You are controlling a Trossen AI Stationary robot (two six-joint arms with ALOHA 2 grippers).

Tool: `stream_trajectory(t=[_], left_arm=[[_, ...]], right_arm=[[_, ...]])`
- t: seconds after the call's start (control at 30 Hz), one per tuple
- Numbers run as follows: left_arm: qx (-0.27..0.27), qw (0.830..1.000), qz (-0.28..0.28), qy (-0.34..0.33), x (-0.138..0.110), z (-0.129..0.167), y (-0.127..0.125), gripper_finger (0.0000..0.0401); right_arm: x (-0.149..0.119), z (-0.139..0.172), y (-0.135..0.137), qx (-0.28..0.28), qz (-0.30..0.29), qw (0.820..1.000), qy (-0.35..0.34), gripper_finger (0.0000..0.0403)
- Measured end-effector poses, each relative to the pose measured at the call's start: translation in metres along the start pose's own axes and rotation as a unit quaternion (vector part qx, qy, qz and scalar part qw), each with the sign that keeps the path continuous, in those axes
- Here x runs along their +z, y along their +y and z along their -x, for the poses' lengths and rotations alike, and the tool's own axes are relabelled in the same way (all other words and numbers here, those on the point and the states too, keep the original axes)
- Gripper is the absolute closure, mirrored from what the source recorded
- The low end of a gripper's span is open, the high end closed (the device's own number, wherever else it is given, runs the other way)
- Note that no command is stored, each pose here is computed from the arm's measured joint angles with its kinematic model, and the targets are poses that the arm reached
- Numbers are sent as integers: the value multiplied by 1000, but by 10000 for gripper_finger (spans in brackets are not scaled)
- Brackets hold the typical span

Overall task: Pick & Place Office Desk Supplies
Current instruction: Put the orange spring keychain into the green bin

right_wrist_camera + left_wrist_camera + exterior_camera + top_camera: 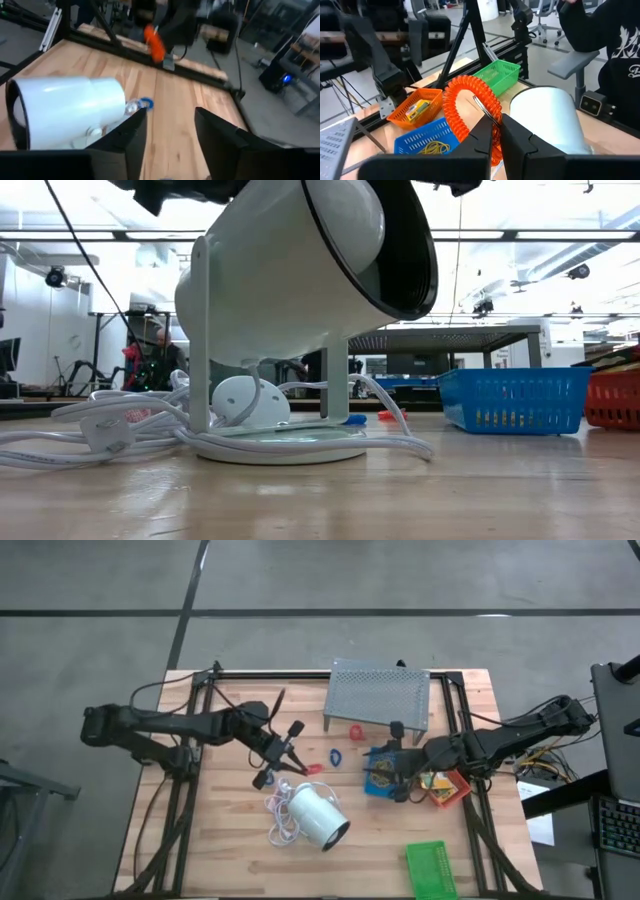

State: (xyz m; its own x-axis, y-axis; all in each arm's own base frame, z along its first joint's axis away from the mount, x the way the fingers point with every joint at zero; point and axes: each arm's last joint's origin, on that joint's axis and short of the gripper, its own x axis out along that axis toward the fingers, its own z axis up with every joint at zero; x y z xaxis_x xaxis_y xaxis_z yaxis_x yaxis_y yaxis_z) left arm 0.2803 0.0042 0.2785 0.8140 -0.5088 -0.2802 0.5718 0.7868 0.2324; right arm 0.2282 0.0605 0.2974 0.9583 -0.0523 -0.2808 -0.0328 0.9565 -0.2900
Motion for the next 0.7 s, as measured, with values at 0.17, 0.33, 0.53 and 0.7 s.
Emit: stream_trajectory(t=[0.17,0.33,0.53,0.7], left_arm=[[-25,999,-12,-28,-9,-17,7,378],[-23,999,-13,-29,-13,-23,11,378],[-21,999,-17,-35,-12,-23,11,378],[-22,999,-14,-33,-13,-23,11,378]], right_arm=[[8,0,-2,-10,16,999,-40,211],[7,-5,0,-10,19,999,-40,199],[2,-23,4,-19,99,994,-34,197],[1,-43,10,-30,127,990,-54,197]])
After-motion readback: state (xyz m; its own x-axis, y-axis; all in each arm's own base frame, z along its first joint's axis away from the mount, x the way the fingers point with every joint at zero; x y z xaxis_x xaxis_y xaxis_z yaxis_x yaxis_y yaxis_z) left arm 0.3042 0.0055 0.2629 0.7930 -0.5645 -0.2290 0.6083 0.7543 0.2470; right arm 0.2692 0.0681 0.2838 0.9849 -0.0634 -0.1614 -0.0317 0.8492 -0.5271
